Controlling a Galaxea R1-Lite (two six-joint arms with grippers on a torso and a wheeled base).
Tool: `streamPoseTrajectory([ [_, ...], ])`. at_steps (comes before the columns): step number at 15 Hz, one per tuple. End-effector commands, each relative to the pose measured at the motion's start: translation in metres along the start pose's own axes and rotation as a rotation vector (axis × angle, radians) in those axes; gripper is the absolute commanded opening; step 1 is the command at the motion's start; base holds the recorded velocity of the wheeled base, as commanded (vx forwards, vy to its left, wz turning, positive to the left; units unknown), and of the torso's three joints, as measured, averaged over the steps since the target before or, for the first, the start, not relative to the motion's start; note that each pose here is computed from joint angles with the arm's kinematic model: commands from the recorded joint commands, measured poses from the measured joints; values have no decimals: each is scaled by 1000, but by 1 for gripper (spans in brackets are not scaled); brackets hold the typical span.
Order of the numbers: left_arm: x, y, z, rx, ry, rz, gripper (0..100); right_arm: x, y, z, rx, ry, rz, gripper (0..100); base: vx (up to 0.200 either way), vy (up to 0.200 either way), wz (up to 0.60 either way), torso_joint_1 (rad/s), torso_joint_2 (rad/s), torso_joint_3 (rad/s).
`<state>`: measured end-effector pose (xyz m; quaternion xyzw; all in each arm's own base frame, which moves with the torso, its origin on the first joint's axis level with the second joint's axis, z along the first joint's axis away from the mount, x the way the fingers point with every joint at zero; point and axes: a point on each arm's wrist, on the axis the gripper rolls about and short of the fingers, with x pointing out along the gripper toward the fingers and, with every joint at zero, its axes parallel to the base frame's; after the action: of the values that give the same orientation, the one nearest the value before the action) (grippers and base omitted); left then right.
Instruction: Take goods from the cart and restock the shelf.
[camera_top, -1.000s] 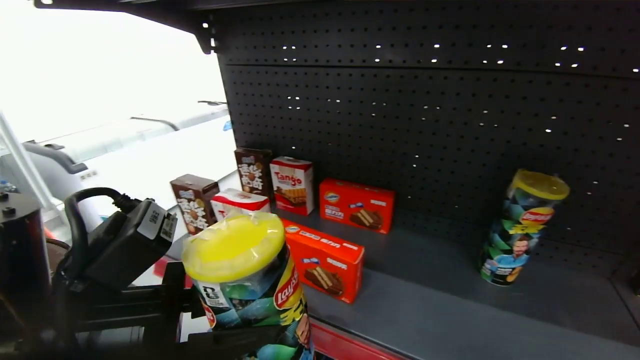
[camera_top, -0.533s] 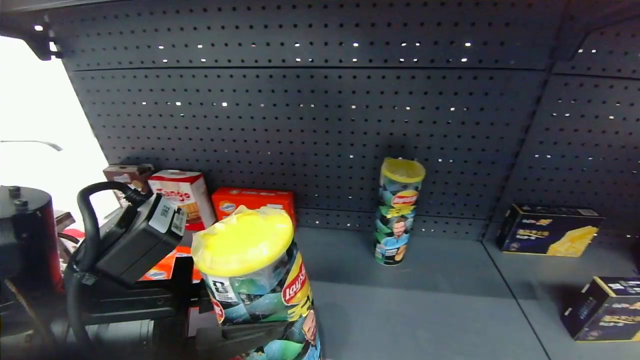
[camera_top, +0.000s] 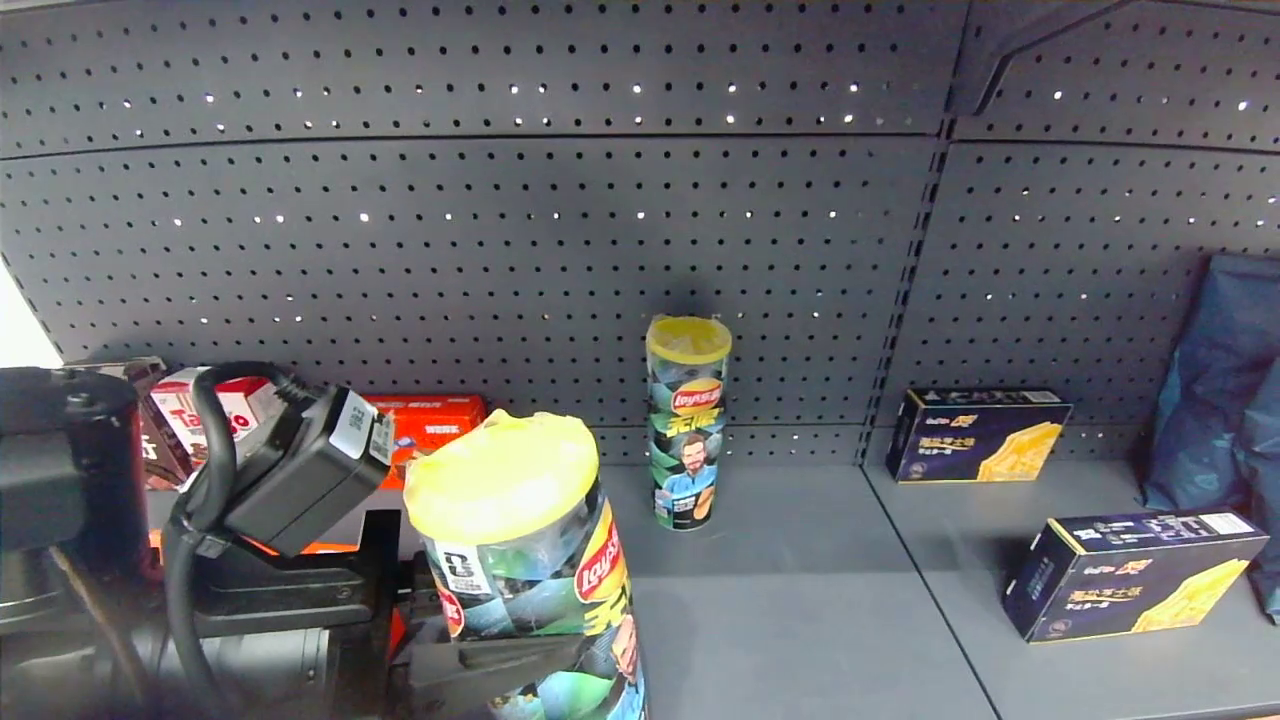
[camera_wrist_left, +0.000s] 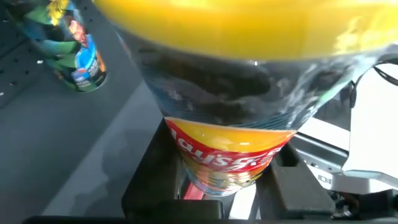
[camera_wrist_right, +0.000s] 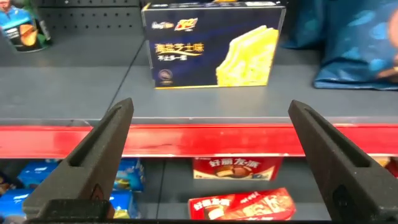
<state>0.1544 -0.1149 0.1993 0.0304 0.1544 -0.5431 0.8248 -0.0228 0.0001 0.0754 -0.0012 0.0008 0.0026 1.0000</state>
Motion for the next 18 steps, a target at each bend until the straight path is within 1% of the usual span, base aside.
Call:
streamPoseTrajectory([
  [1,1,1,-1,-3,5,1,0,0,0,0,-7,0,21,100,0,0,0,0,0,0],
  [2,1,1,-1,-4,6,1,0,0,0,0,-13,-2,16,100,0,0,0,0,0,0],
  [4,3,5,2,-5,-1,15,0,0,0,1,-11,-3,-4,100,0,0,0,0,0,0],
  [5,1,6,3,-5,-3,21,0,-6,0,33,-10,-77,0,100,0,0,0,0,0,0],
  [6,1,6,1,-11,5,21,0,6,0,78,25,-25,9,100,0,0,0,0,0,0],
  [7,1,7,0,-14,7,27,0,19,0,98,65,3,58,100,0,0,0,0,0,0],
  [8,1,8,0,-15,7,30,0,19,1,106,46,-15,96,100,0,0,0,0,0,0],
  [9,1,10,1,-17,4,40,0,26,2,113,4,9,131,100,0,0,0,0,0,0],
  [10,1,12,1,-19,2,51,0,36,3,118,-6,40,162,100,0,0,0,0,0,0],
  [12,-2,18,0,-31,4,81,0,46,7,123,-5,73,319,100,0,0,0,0,0,0],
  [14,-6,23,0,-41,0,122,0,60,11,141,-7,95,382,100,0,0,0,0,0,0],
  [16,-8,27,-2,-52,3,150,0,85,19,161,-8,132,435,100,0,0,0,0,0,0],
  [18,-10,29,-2,-54,1,170,0,109,33,172,-16,175,541,100,0,0,0,0,0,0],
])
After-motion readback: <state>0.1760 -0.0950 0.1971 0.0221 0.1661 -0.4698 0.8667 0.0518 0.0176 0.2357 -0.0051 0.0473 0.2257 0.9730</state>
